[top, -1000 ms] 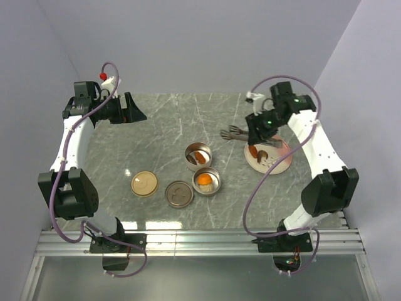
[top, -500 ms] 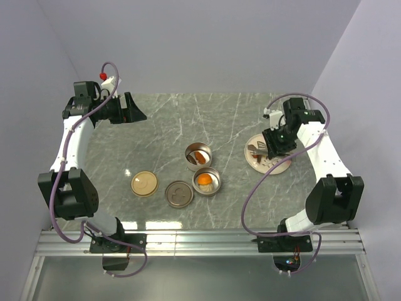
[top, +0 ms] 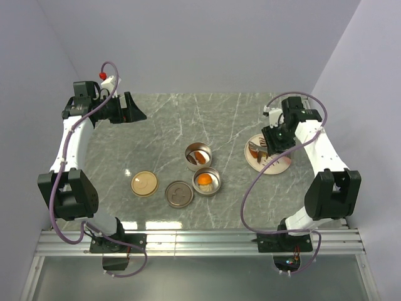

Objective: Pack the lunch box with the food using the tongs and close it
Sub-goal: Pick up the food using the clamp

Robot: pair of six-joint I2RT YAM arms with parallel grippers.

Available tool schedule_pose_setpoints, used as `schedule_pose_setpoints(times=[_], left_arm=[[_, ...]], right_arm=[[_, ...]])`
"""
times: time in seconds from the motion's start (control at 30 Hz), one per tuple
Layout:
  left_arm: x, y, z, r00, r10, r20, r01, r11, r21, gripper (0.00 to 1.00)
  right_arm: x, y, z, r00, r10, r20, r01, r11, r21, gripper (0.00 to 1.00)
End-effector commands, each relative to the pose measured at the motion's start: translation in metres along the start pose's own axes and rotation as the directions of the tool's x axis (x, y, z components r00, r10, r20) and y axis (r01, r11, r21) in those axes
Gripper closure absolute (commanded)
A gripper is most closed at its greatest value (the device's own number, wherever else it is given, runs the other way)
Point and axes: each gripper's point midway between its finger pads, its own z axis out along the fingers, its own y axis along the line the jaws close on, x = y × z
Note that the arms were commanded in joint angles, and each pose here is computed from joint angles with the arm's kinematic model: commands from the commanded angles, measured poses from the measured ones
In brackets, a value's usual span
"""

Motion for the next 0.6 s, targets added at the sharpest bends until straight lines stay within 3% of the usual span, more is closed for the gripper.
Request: schedule_pose_setpoints(times=[0.0, 0.57], left_arm=[[-0.012, -0.012, -0.009, 0.997, 0.060, 0.043, -0.061, 0.998, 0.012, 0.01], [-0.005, -0.005, -0.002, 0.999, 0.034, 0.024, -0.035, 0.999, 0.011, 0.01]], right_arm=[[-0.011, -0.003, 0.003, 0.999, 0.009, 0.036, -0.009, 1.000, 0.010, 0.44], [-0.003, 0.002, 0.034, 1.000, -0.005, -0.024, 0.005, 1.000, -0.001, 0.48]])
